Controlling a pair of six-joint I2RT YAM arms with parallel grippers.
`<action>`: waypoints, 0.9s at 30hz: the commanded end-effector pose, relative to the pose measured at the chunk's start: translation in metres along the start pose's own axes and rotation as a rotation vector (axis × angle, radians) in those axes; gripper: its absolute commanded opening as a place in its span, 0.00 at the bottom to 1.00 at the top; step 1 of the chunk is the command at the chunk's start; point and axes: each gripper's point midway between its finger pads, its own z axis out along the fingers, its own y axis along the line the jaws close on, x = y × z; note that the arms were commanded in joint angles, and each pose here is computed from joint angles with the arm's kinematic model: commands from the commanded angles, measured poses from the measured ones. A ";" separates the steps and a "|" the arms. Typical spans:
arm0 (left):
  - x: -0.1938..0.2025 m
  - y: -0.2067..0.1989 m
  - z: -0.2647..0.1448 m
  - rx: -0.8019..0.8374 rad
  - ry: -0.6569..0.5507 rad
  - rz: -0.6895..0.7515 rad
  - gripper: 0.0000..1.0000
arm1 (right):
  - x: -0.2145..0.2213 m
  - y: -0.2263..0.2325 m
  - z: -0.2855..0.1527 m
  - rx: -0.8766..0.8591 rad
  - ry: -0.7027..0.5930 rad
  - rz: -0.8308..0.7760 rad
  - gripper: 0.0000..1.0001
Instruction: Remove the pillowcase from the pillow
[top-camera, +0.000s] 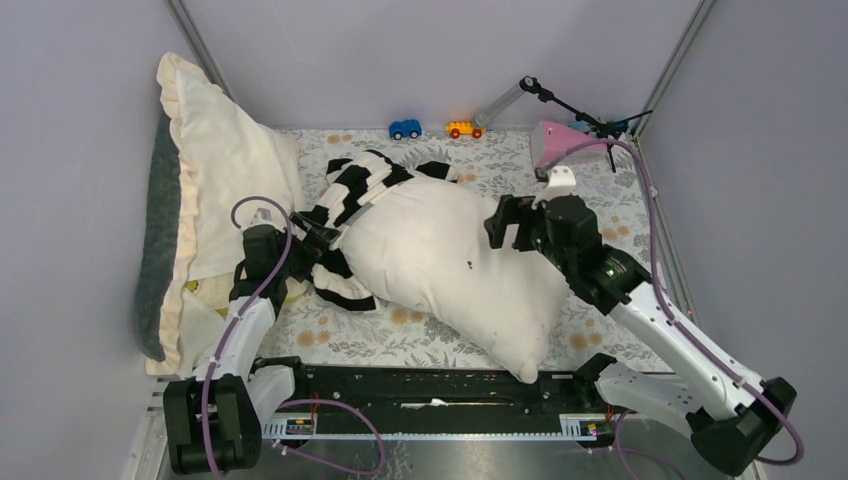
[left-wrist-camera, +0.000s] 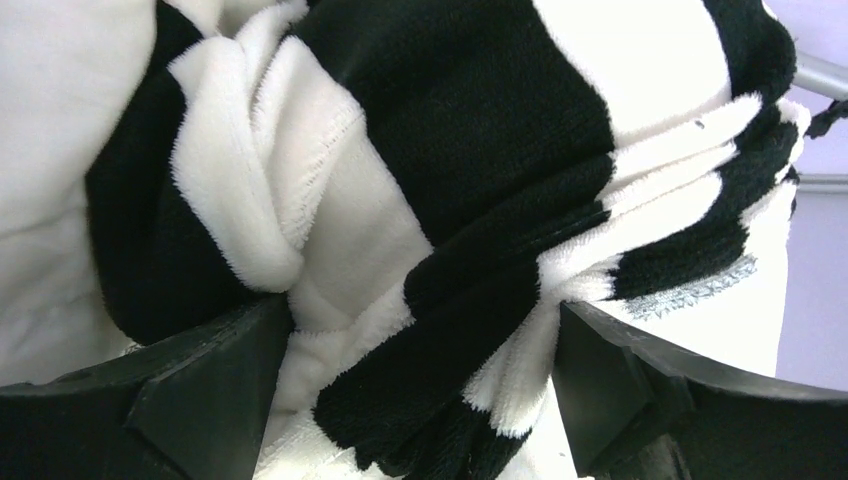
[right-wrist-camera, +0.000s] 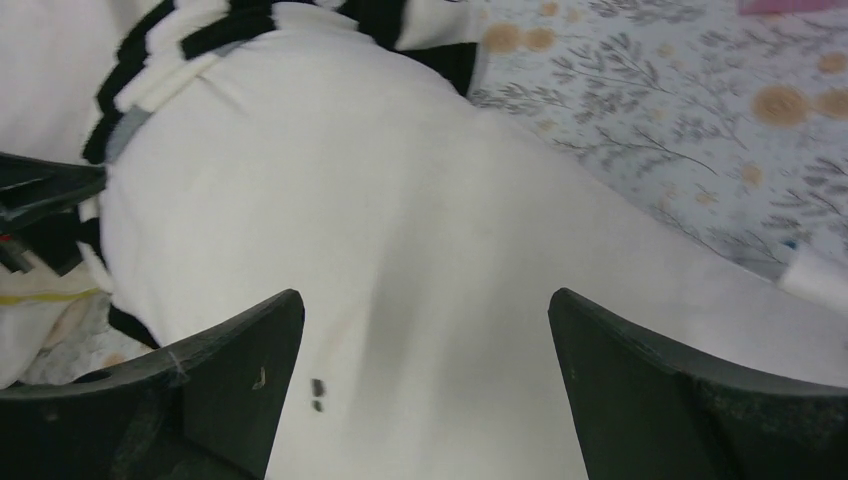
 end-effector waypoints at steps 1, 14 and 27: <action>0.030 0.000 -0.003 0.034 0.097 0.037 0.95 | -0.006 0.059 0.006 -0.154 0.043 -0.108 1.00; 0.039 0.005 0.004 -0.002 0.118 0.082 0.97 | 0.098 0.130 0.067 -0.127 0.283 -0.474 1.00; 0.030 0.016 0.005 -0.071 0.078 0.101 0.99 | 0.085 0.000 0.047 0.265 0.164 -0.339 0.01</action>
